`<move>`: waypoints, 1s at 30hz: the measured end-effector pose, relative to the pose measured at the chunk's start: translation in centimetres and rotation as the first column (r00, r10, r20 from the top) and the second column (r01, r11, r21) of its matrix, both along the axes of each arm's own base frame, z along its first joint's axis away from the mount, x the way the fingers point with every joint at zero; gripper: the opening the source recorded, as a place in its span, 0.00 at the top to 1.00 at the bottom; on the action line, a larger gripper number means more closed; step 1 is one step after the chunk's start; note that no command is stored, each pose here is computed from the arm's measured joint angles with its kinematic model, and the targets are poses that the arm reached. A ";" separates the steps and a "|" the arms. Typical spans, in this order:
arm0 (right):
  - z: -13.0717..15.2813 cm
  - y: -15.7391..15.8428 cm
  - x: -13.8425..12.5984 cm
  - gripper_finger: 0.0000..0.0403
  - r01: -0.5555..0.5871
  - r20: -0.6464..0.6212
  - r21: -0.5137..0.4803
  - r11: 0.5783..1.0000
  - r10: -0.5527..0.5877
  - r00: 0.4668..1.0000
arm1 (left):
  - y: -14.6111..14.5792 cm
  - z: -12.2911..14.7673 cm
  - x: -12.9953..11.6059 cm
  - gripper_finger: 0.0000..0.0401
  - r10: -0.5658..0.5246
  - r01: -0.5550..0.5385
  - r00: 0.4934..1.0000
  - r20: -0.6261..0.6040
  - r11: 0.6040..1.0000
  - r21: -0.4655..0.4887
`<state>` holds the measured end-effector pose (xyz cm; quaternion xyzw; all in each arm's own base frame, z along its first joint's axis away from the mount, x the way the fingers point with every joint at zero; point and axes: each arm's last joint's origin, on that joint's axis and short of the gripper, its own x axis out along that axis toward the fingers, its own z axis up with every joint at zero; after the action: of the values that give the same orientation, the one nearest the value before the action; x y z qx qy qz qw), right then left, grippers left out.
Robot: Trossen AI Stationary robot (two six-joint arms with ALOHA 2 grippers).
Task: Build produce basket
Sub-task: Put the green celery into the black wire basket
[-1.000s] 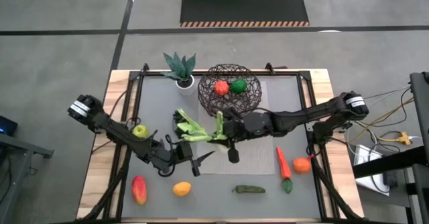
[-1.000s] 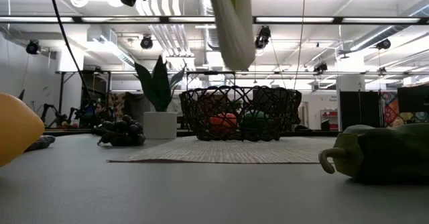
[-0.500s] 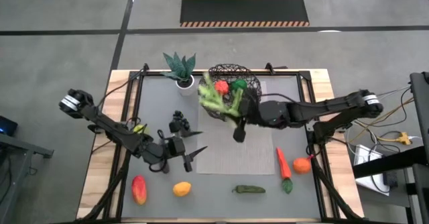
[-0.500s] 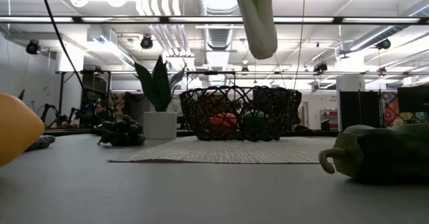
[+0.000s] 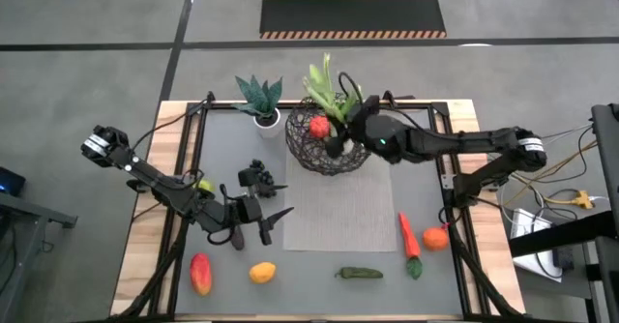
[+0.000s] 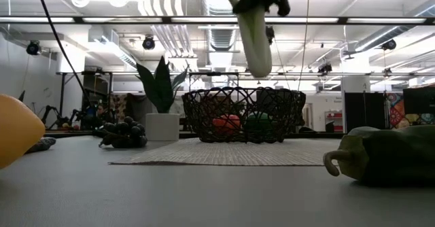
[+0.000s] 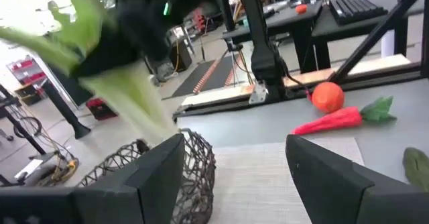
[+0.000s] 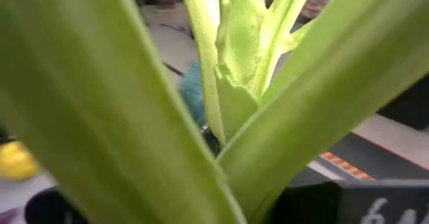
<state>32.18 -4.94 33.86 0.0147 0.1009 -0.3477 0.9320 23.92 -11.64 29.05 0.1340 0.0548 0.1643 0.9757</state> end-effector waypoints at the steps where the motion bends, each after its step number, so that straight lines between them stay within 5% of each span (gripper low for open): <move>1: -0.4 -0.8 0.2 0.91 0.026 -0.001 0.010 1.000 -0.026 1.000 | 0.0 0.1 -0.1 0.40 -0.001 0.001 1.000 0.001 1.000 -0.001; 14: -6.5 -9.8 2.0 0.91 0.180 0.064 0.289 0.940 -0.207 0.976 | -0.2 -0.6 -2.1 0.40 -0.048 0.048 0.999 -0.024 0.999 0.001; 30: -10.2 -12.3 3.1 0.91 0.300 0.046 0.315 0.900 -0.331 0.943 | 0.3 -0.5 -3.0 0.40 -0.051 0.051 0.999 -0.016 0.999 0.017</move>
<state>35.25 -17.27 23.69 0.1911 0.1033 -0.4733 0.8537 20.89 -11.30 28.59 0.1454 0.0577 0.1388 0.9779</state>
